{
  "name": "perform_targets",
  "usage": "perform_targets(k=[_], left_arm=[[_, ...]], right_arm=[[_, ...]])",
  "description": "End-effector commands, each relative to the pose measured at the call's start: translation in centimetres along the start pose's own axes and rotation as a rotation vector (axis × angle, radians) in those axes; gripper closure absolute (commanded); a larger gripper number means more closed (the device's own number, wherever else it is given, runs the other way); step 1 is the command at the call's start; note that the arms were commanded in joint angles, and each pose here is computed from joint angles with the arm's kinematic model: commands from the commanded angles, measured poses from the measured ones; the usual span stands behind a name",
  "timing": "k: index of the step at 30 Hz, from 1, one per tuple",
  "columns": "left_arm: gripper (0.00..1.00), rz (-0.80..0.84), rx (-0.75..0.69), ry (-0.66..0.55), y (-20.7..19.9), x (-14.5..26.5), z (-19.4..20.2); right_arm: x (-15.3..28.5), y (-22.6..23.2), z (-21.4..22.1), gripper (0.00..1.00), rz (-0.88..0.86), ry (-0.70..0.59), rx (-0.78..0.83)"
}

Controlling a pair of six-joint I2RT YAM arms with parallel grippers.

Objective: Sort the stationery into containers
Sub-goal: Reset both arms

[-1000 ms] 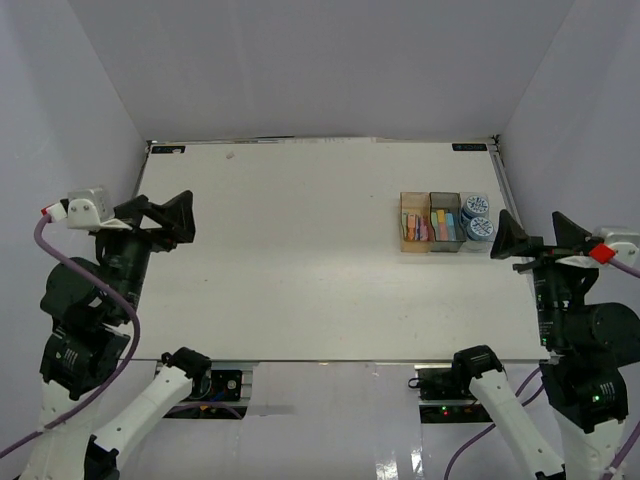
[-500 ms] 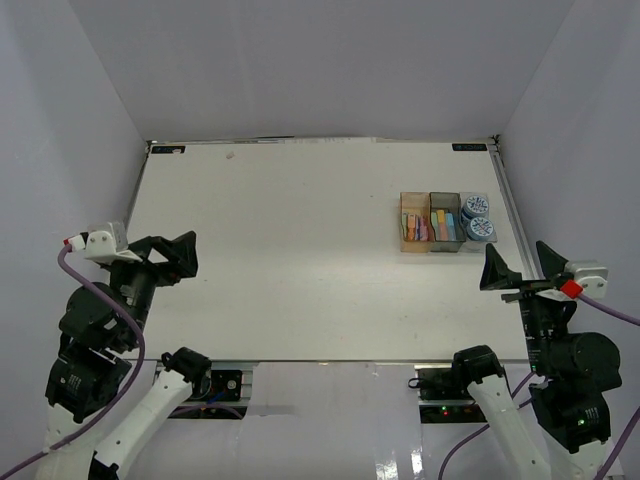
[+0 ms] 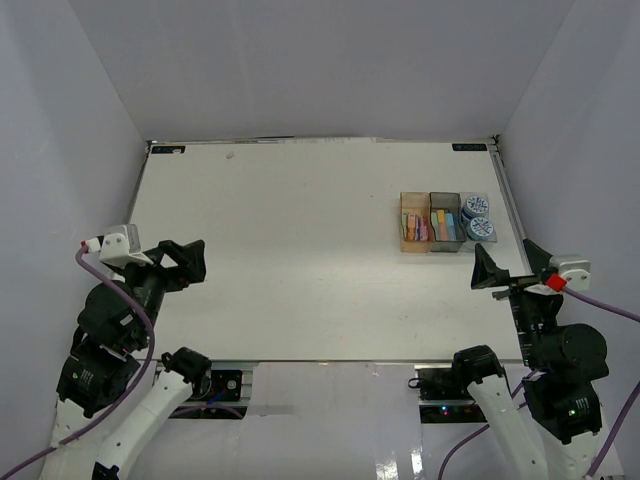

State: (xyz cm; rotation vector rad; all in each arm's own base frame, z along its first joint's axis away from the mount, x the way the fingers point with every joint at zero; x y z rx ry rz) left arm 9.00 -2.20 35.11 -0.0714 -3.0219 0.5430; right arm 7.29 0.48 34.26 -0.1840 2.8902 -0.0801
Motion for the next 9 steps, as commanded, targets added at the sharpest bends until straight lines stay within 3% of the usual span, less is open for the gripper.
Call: perform_targets(k=[1,9], left_arm=[[0.02,0.003,0.004,0.03,-0.37,-0.8,0.48],[0.02,0.017,0.003,0.06,-0.65,-1.57,1.36]], right_arm=[[-0.04,-0.03,-1.11,0.1,-0.008,-0.065,0.001],[-0.41,0.21,-0.82,0.1,-0.025,-0.069,0.003]])
Point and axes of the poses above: each gripper's point midway between its finger pads, its own x axis back along the fingers, its own y axis along the line the jaws close on, z = x × y, the point moved 9 cm from there along x, back along the fingers, and after that the axes turned 2 degrees about x, right-handed, at the moved point
